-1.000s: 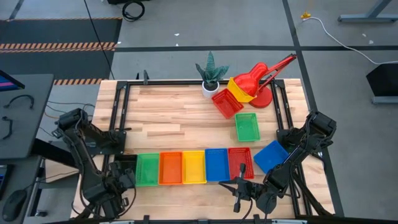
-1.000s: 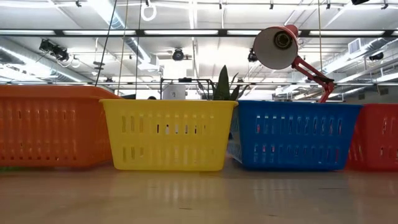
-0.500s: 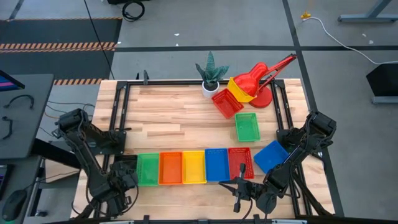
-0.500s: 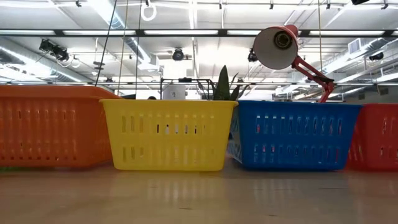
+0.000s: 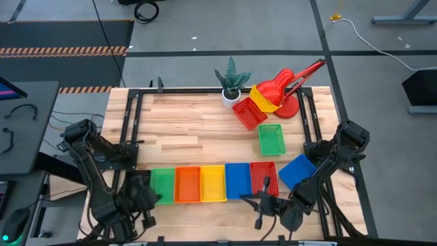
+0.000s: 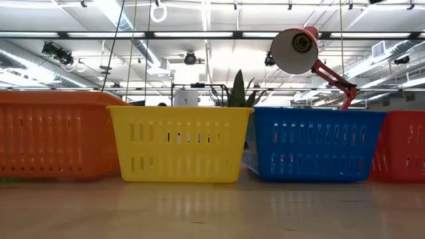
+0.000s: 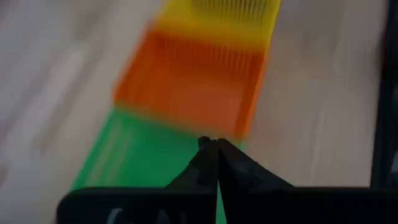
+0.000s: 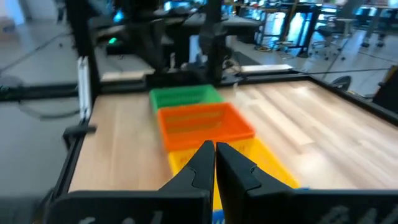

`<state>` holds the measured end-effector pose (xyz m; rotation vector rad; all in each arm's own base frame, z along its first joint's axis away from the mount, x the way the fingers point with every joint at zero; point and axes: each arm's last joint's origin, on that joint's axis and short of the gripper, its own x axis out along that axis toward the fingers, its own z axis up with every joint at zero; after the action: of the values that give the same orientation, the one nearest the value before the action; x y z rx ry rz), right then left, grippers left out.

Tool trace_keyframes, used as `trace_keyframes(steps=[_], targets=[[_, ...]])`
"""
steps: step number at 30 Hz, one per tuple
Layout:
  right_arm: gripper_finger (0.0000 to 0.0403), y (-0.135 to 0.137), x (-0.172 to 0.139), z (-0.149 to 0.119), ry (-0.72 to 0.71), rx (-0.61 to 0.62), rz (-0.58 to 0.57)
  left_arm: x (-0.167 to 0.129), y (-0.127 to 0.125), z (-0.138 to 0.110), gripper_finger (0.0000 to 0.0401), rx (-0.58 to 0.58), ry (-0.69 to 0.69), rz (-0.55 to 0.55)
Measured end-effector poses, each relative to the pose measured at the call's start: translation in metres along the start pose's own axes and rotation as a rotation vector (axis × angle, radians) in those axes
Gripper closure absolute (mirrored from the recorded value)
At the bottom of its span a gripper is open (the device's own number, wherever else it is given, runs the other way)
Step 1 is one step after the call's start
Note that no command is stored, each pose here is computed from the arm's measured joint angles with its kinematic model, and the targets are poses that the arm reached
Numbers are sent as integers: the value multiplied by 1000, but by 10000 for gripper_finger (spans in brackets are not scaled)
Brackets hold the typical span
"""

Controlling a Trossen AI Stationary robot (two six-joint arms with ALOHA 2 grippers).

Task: Stack baskets by color
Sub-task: Stack the right green bin on top of the left green bin

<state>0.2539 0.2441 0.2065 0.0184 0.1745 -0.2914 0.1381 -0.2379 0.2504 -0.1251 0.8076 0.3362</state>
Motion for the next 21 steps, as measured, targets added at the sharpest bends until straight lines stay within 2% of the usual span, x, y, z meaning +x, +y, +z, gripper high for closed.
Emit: trace_keyframes(steps=[4,7,11,16,21], targets=[[386,-22,6,31,-12,56,-12,0,-6,10,388,-10,-267,-7],[395,-47,13,51,39,87,28,1,-9,16,389,32,-382,12],[398,-87,27,59,177,87,-19,5,-10,23,394,69,-433,44],[393,-134,43,50,404,82,-143,17,-12,26,387,88,-455,103],[394,-168,50,40,591,84,-245,37,-19,21,376,131,-449,164]])
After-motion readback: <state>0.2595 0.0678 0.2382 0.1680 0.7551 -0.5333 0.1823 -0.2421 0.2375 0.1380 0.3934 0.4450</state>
